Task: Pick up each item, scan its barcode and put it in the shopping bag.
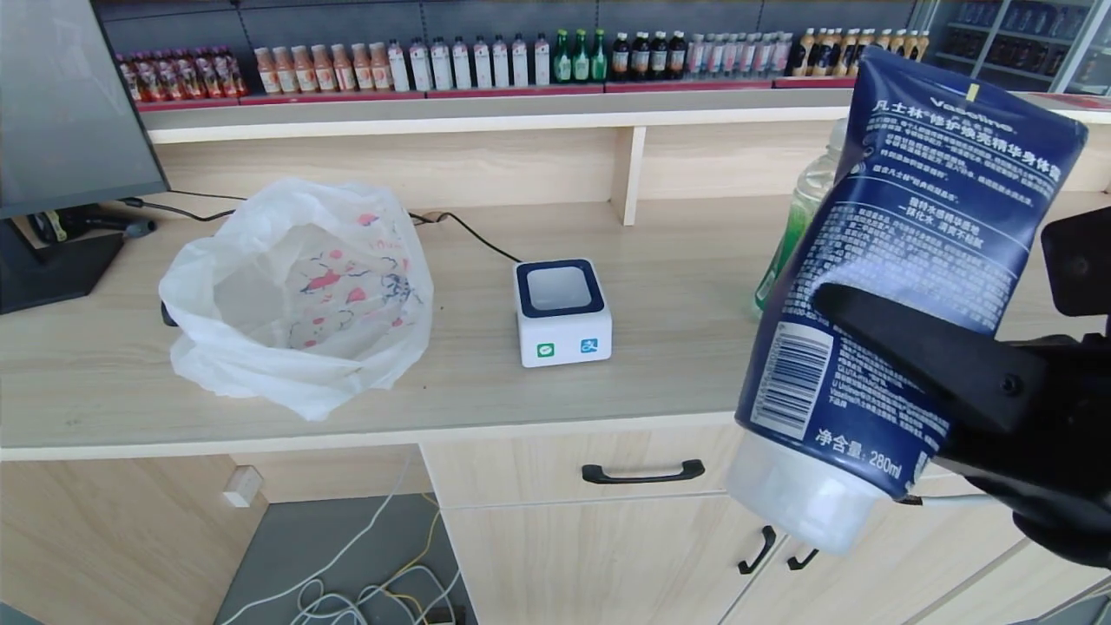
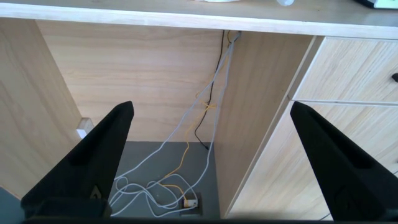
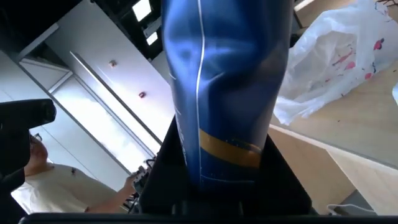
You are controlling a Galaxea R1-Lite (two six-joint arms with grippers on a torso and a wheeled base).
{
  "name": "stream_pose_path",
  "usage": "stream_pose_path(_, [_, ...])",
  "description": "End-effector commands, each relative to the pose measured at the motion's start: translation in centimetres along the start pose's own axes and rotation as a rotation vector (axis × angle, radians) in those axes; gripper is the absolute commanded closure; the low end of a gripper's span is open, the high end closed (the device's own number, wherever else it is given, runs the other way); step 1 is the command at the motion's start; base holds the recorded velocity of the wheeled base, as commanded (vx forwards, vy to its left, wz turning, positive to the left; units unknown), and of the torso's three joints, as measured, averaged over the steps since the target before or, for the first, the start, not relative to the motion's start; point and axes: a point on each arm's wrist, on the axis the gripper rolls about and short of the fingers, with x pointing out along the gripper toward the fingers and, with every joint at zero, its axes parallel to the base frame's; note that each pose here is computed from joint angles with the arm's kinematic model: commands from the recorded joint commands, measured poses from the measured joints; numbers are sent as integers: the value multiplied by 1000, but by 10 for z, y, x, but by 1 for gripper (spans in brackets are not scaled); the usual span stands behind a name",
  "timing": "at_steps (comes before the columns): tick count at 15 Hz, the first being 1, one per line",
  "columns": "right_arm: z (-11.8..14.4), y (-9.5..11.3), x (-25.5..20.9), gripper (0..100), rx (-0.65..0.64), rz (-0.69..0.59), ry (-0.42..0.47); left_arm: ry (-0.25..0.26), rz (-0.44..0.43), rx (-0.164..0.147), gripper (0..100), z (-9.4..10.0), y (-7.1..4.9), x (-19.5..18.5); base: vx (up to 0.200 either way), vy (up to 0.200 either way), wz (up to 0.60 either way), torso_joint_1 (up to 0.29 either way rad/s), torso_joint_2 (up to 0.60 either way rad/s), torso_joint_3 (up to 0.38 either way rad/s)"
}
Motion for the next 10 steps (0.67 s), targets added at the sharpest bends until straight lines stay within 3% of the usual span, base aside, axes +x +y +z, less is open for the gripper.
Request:
stream_pose_path(1, [-4, 1, 6, 100, 47, 27, 13, 0, -1, 0, 0, 0, 0, 0, 0, 0, 0, 0, 0, 0])
stream_pose_path(6, [-19, 7, 18, 100, 136, 82, 71, 0, 1, 0, 0, 0, 0, 0, 0, 0, 0, 0, 0, 0])
stream_pose_path(10, [-15, 19, 37, 100, 221, 165, 64, 0, 1, 0, 0, 0, 0, 0, 0, 0, 0, 0, 0, 0])
